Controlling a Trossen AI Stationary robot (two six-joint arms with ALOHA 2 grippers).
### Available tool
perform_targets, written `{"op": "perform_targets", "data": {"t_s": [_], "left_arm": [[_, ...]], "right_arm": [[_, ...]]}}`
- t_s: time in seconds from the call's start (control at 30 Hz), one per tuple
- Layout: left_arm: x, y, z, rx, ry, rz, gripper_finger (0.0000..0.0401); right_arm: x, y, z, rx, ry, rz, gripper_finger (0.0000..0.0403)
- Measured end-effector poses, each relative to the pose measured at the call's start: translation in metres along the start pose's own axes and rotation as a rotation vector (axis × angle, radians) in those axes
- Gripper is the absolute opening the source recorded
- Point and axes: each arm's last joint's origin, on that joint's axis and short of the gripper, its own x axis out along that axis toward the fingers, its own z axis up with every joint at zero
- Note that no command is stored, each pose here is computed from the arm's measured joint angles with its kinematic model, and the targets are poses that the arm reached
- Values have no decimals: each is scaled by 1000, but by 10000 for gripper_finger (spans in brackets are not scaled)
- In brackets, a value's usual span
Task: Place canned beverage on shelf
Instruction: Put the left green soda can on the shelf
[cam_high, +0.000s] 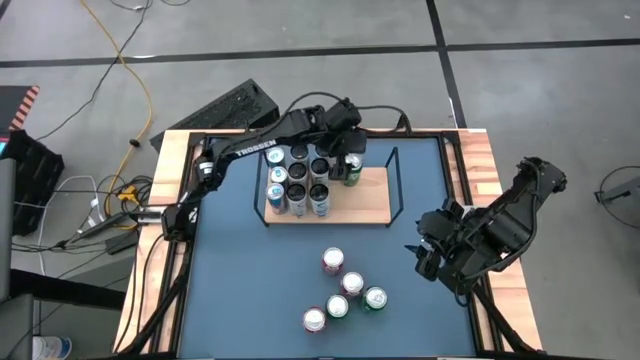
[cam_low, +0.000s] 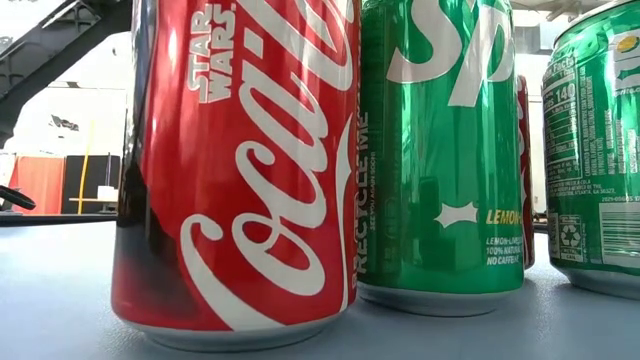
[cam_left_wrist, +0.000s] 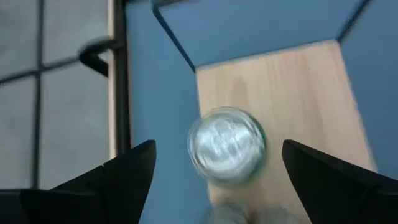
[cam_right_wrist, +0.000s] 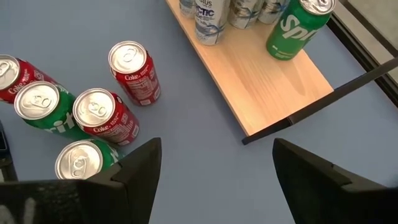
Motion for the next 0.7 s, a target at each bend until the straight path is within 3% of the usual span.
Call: {"op": "perform_targets", "data": {"t_s": [0.2, 0.43, 0.57, 0.7], "left_arm": [[-46, -5, 14, -65, -77, 39, 333], [-144, -17, 31, -192, -269, 73, 334], [-198, -32, 32, -244, -360, 46, 334], [-240, -52, 29, -225, -418, 4, 334]], "right_arm": [[3, -4, 7, 9, -85, -56, 290], [26, -21, 36, -80, -109, -178, 282], [42, -32, 61, -139, -109, -179, 281], [65, -45, 88, -228, -81, -161, 281]]}}
